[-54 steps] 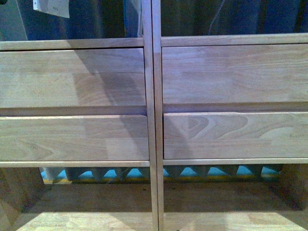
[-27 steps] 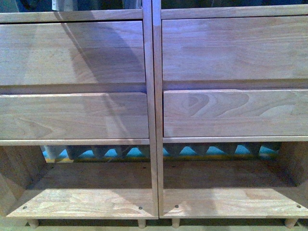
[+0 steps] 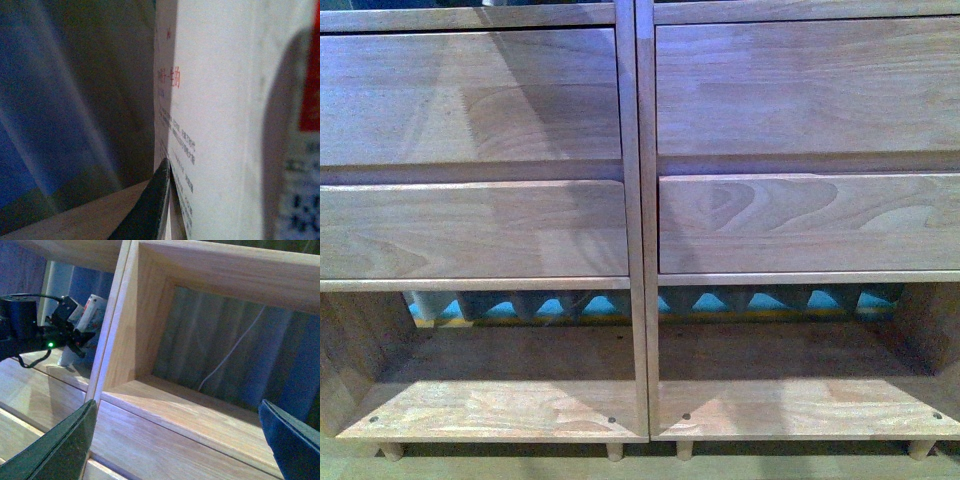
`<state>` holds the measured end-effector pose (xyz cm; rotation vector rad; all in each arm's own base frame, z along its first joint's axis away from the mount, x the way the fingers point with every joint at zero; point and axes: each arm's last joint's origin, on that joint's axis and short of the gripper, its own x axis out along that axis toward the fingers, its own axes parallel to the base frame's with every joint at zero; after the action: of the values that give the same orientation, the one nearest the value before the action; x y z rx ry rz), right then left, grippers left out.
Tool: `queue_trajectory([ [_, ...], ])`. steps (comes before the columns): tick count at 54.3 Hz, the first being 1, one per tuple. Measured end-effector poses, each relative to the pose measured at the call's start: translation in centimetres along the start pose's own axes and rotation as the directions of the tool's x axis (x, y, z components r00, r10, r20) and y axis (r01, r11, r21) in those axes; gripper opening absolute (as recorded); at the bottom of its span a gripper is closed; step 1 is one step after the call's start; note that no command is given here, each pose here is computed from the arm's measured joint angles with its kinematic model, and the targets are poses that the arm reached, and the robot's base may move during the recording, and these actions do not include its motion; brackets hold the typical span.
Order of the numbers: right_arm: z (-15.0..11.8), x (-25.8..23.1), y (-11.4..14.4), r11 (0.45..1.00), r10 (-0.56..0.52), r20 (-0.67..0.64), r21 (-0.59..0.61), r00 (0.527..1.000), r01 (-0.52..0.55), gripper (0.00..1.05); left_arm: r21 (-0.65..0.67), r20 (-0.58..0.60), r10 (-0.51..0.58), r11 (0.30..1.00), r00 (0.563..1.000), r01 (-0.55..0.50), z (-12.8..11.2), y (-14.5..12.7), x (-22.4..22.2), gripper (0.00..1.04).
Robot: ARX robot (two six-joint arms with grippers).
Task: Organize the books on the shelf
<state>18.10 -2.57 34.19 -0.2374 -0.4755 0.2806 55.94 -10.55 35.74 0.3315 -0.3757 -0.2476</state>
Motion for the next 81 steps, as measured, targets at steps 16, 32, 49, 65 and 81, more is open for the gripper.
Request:
queue_trajectory([
  [16, 0.0, 0.0, 0.0, 1.000, 0.000, 0.000, 0.000, 1.000, 0.000, 0.98, -0.036, -0.012, -0.027, 0.999, 1.000, 0.026, 0.2, -0.9, 0.0, 0.31],
  [32, 0.0, 0.0, 0.0, 1.000, 0.000, 0.000, 0.000, 1.000, 0.000, 0.98, -0.054, -0.034, -0.036, 0.998, 0.999, 0.034, 0.4, -1.0, -1.6, 0.78],
  [49, 0.0, 0.0, 0.0, 1.000, 0.000, 0.000, 0.000, 1.000, 0.000, 0.98, -0.079, -0.036, 0.011, 0.997, 0.999, -0.014, 2.6, -0.7, -5.7, 0.97],
  [65, 0.0, 0.0, 0.0, 1.000, 0.000, 0.000, 0.000, 1.000, 0.000, 0.98, -0.162, -0.037, 0.051, 0.985, 0.998, -0.056, 6.5, -2.6, -12.7, 0.97],
  [81, 0.0, 0.0, 0.0, 1.000, 0.001, 0.000, 0.000, 1.000, -0.001, 0.98, -0.237, -0.117, 0.183, 0.949, 0.976, -0.207, 10.4, -1.9, -28.5, 0.97],
])
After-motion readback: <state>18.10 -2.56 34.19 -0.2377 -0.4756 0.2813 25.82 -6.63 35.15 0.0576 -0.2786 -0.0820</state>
